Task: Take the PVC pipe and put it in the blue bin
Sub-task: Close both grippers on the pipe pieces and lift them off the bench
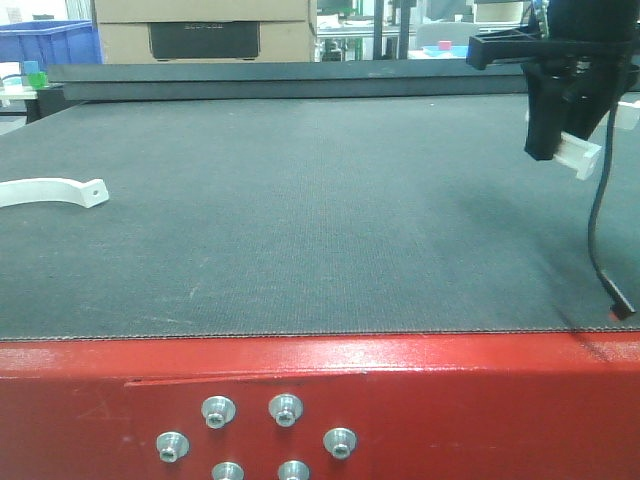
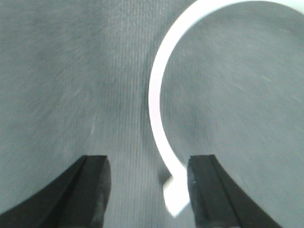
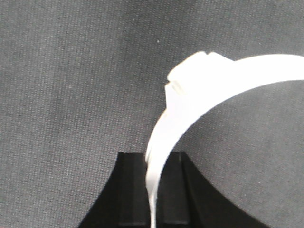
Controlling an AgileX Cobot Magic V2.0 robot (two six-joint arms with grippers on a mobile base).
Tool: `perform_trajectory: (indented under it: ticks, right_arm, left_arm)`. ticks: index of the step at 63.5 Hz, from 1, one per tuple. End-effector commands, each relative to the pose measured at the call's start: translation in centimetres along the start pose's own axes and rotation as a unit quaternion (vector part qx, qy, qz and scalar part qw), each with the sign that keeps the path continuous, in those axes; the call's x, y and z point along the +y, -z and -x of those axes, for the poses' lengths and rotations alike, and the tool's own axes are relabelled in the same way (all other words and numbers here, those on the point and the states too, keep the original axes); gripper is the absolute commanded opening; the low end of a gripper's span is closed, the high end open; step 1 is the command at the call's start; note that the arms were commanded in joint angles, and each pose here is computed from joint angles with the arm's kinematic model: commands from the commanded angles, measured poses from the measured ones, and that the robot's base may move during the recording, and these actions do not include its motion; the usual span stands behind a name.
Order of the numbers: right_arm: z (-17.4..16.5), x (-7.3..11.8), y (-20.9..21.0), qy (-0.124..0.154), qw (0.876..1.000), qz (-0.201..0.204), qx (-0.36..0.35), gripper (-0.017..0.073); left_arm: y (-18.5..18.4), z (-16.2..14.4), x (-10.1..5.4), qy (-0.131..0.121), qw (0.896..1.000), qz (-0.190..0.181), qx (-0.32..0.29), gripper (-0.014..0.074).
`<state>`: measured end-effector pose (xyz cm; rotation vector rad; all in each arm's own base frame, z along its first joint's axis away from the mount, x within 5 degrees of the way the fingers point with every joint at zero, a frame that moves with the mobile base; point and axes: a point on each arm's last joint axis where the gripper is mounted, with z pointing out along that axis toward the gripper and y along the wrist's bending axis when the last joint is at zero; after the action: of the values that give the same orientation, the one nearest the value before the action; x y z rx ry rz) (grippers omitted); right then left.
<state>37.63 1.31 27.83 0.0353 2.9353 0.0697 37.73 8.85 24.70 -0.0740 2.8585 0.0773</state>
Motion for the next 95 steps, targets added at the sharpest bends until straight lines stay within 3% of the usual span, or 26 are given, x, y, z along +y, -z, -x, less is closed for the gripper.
perform_trajectory:
  ticks: [1, 17, 31, 40, 47, 59, 78, 86, 95]
  right_arm:
    - [0.1, 0.1, 0.6, 0.001, 1.0, 0.005, -0.013, -0.0167]
    - [-0.2, 0.1, 0.6, 0.001, 1.0, 0.007, 0.003, -0.0167]
    - [-0.2, 0.1, 0.6, 0.001, 1.0, 0.007, 0.003, -0.0167]
    - [-0.2, 0.1, 0.6, 0.0, 1.0, 0.007, 0.003, -0.0167]
    - [-0.2, 0.1, 0.6, 0.0, 1.0, 0.007, 0.003, -0.0167]
    - [-0.2, 0.2, 1.8, 0.001, 1.0, 0.008, -0.017, -0.0167]
    - [-0.8, 0.3, 7.3, 0.004, 0.99, 0.014, -0.141, -0.0167]
    - [-1.4, 0.4, 9.8, 0.005, 0.981, 0.016, -0.191, -0.0167]
    - [-1.7, 0.4, 12.1, 0.005, 0.964, 0.019, -0.267, -0.0167]
  left_arm:
    - [-1.7, 0.5, 0.1, 0.004, 1.0, -0.004, 0.005, 0.0279]
    - [-4.4, 0.6, 0.1, 0.004, 1.0, -0.008, 0.024, 0.0242]
    - [-4.7, 0.6, 0.1, 0.004, 1.0, -0.008, 0.026, 0.0229]
    - [-4.7, 0.6, 0.1, 0.004, 1.0, -0.008, 0.026, 0.0084]
    - [-4.7, 0.6, 0.1, 0.004, 1.0, -0.008, 0.026, -0.0097]
    - [-4.3, 0.5, 0.0, 0.006, 0.999, -0.012, 0.032, -0.0111]
    - [4.1, 1.4, -0.9, 0.024, 0.997, -0.043, -0.057, -0.0111]
    - [8.6, 0.9, -2.6, 0.004, 0.993, -0.046, -0.11, -0.0111]
    - [13.2, -0.1, -5.6, -0.023, 0.982, -0.07, -0.172, -0.0111]
